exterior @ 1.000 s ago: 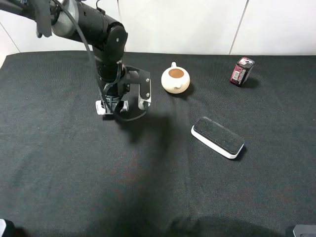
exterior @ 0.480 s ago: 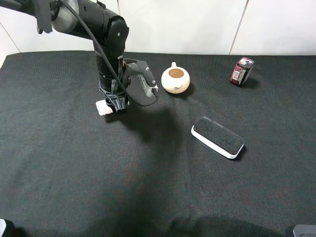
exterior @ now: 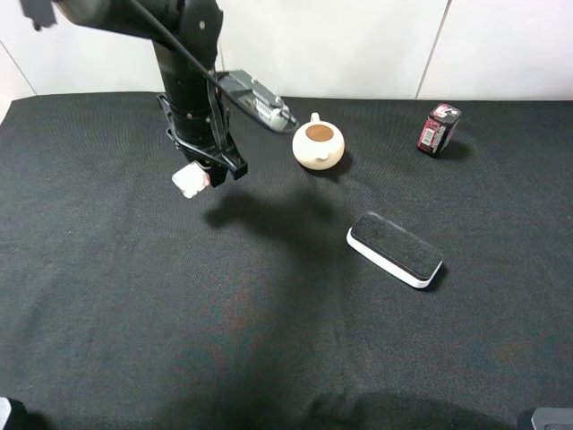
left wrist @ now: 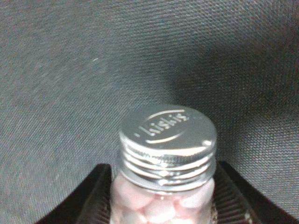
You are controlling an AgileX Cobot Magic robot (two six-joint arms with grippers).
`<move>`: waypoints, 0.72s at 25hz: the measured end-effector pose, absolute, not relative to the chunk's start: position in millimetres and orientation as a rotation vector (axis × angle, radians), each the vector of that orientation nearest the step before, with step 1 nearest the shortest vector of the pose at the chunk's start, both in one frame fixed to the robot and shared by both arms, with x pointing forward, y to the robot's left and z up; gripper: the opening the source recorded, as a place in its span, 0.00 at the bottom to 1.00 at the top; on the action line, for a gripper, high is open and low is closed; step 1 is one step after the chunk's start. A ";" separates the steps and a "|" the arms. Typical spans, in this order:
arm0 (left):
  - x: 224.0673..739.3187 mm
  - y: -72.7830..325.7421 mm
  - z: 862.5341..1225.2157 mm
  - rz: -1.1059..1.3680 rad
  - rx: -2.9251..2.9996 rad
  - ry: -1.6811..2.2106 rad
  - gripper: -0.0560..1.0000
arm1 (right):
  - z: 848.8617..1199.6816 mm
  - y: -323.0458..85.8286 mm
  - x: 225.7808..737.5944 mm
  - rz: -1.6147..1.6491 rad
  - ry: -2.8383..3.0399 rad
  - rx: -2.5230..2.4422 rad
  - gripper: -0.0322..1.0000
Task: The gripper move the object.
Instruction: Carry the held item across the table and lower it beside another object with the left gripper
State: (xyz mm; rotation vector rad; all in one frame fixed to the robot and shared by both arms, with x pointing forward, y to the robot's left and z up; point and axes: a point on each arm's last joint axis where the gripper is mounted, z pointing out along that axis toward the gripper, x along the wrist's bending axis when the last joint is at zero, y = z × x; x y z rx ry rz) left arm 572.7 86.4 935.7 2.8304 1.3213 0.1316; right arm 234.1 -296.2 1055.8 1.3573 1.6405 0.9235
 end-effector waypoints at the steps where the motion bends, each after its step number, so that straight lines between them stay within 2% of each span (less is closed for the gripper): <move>1: 572.1 86.9 939.8 0.137 2.810 1.348 0.55 | 1055.8 -296.2 234.1 0.923 1.640 1.357 0.70; 18: 564.7 92.0 949.9 0.096 2.756 1.563 0.55 | 1055.8 -296.2 234.1 0.923 1.640 1.357 0.70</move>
